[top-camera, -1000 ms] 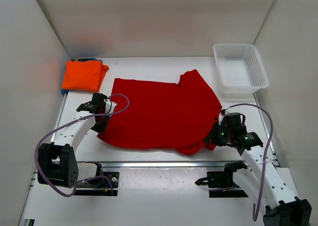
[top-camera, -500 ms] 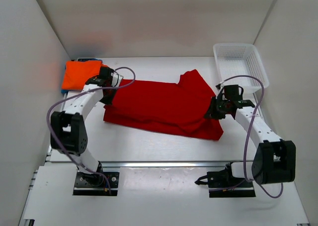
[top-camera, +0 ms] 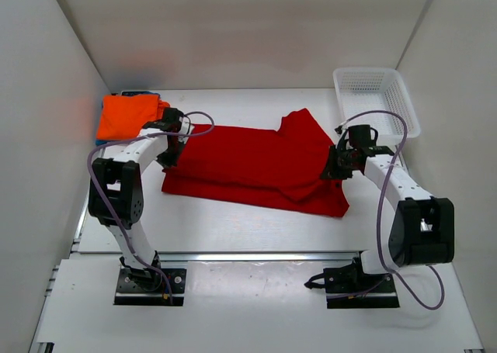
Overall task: Fold and stack the t-shirts
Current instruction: Fold the flattened tshirt in 1/3 of the way
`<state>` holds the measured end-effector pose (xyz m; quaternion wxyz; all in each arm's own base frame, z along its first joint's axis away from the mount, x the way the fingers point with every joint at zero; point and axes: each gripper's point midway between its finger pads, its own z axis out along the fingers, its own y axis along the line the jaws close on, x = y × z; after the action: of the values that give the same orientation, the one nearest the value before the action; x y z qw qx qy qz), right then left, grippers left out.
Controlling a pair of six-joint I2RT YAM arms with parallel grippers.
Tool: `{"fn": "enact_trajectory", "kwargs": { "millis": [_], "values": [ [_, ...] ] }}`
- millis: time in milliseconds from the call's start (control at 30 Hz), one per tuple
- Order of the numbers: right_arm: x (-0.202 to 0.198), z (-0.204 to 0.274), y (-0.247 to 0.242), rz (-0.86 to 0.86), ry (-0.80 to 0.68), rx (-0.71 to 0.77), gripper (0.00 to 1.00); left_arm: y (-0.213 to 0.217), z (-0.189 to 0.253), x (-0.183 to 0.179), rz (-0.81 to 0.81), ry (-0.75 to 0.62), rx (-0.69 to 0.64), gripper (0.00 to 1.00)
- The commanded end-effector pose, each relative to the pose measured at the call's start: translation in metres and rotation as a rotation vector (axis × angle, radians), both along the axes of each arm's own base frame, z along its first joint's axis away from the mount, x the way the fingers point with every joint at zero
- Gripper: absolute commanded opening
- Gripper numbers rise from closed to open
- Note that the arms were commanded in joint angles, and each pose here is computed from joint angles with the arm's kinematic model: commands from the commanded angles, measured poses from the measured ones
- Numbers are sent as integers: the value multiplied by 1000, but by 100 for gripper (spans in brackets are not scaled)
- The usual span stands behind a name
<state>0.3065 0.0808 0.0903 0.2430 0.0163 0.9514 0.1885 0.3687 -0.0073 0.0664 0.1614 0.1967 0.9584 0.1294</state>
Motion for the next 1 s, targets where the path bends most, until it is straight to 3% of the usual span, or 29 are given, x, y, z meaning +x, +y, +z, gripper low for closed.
{"fn": "enact_trajectory", "kwargs": {
  "millis": [0, 100, 200, 333, 433, 567, 733, 967],
  "values": [
    [23, 13, -3, 24, -63, -51, 0, 12, 14, 12, 22, -59, 48, 0],
    [25, 28, 0, 39, -80, -63, 0, 15, 25, 9, 34, -74, 46, 0],
    [0, 35, 8, 48, -63, -25, 0, 14, 42, -9, 28, -73, 0, 0],
    [-65, 36, 15, 52, 10, -23, 0, 10, 40, -78, -34, 101, -44, 0],
    [-110, 37, 23, -6, 60, 58, 0, 14, 25, -137, -62, 218, -44, 0],
    [-147, 33, 33, -25, 92, 123, 0, 11, -5, -198, -67, 391, -81, 0],
    [-169, 26, 33, 12, 156, 94, 0, 10, -10, -211, -52, 428, -94, 0],
    [-133, 39, 19, 6, 64, 96, 0, 19, -5, -184, -54, 364, -46, 0]
  ]
}}
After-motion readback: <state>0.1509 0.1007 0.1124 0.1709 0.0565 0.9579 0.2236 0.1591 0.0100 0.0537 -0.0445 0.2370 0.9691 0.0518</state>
